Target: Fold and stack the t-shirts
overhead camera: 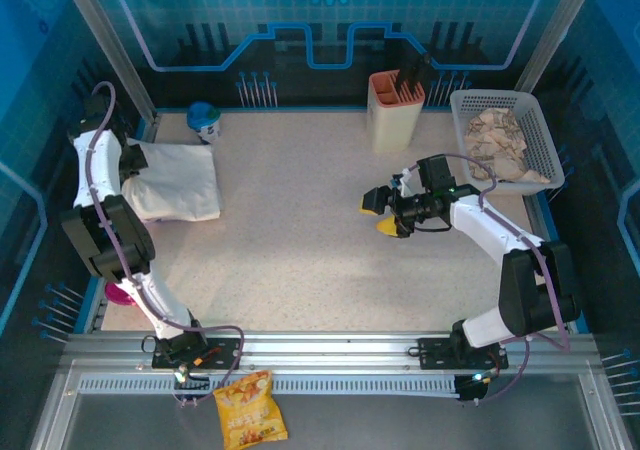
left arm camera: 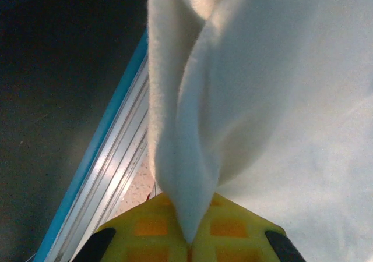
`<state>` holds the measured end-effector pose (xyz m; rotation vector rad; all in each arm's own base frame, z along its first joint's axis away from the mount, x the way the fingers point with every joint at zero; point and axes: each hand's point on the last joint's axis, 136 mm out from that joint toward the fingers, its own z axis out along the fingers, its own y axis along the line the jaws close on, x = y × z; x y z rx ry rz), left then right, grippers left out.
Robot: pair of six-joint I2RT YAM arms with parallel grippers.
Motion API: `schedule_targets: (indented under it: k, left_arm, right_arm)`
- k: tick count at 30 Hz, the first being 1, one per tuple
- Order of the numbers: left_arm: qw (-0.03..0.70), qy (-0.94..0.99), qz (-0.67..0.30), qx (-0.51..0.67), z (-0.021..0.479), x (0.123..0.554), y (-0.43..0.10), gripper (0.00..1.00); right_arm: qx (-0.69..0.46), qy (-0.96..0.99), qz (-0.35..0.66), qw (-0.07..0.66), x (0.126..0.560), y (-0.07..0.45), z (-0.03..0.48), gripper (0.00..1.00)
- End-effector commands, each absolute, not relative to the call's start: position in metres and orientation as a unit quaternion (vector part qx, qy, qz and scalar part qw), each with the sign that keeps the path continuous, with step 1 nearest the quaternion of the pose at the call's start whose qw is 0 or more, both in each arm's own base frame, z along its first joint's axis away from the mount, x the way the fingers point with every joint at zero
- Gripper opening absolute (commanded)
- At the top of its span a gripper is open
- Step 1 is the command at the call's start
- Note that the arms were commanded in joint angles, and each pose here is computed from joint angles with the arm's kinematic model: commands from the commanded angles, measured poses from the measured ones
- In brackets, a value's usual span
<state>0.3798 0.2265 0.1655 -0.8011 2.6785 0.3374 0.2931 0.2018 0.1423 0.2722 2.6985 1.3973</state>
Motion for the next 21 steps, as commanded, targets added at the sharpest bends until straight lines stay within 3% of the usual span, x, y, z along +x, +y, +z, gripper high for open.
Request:
schedule_targets:
  k: [1,4,6,10,21]
  left_arm:
    - [0.145,0.927,0.137,-0.316,0.148,0.38,0.252,0.01]
    - [0.142,0.918,0.157,-0.335,0.143,0.375,0.264,0.19]
    - [0.152,0.911,0.158,-0.35,0.151,0.375,0.269,0.45]
    - [0.169,0.905,0.156,-0.357,0.167,0.38,0.268,0.7]
    - [0.231,0.93,0.105,-0.268,0.197,0.426,0.187,0.74]
  right_arm:
    - [0.074,0.888,0.452,0.034,0.288,0.208,0.143,0.88]
    - [0.072,0.89,0.449,0.029,0.285,0.209,0.14,0.88]
    - [0.068,0.891,0.449,0.025,0.282,0.21,0.139,0.87]
    - [0.067,0.891,0.449,0.027,0.277,0.21,0.139,0.87]
    - [0.069,0.89,0.448,0.039,0.272,0.207,0.138,0.88]
